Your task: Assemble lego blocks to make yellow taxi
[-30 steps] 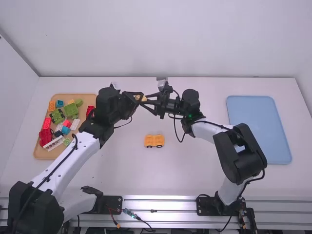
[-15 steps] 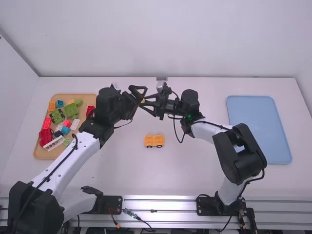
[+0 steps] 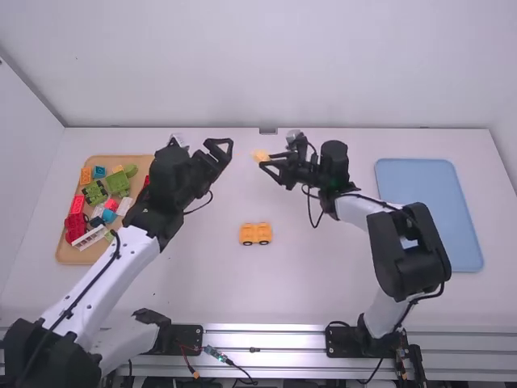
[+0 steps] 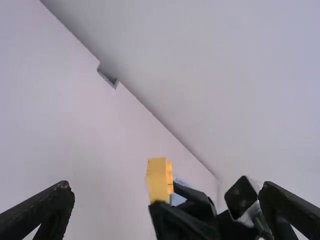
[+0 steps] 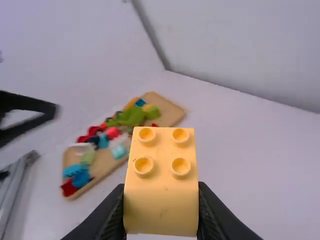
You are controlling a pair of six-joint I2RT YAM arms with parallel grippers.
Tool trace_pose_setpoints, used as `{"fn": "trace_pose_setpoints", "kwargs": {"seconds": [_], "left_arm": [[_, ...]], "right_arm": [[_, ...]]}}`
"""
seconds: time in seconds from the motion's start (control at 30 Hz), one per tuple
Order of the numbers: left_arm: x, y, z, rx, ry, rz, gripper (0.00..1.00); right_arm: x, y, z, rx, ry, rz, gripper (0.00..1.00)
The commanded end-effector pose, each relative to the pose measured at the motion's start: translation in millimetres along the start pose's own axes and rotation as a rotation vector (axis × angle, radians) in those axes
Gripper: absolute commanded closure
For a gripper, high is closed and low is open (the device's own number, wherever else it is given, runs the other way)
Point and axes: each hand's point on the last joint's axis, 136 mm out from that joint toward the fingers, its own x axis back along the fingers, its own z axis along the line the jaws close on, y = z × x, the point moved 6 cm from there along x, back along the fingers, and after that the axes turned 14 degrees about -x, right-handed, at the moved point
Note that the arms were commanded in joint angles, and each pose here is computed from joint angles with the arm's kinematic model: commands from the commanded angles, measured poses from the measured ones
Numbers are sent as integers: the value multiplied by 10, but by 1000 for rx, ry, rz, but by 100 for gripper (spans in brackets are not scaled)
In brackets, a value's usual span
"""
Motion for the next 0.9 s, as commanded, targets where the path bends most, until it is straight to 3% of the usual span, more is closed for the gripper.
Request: {"fn": "trace_pose_setpoints", "kwargs": {"seconds": [0.0, 0.1, 0.3, 0.57, 0.87], "left_arm": [[90, 118, 44, -31, 58, -83, 1], [96, 129, 95, -31, 96, -100, 1], [99, 167, 177, -74, 162, -140, 1], [44, 156, 287, -91, 230, -149, 1], [1, 173, 385, -129, 299, -177, 1]], "right_arm": [[71, 105, -248, 32, -150, -48, 68], [145, 56, -419, 12, -280, -37, 68], [307, -45, -523, -28, -497, 22, 78], [492, -189, -386, -39, -676, 46, 80], [924, -592, -179, -197, -803, 62, 74]]}}
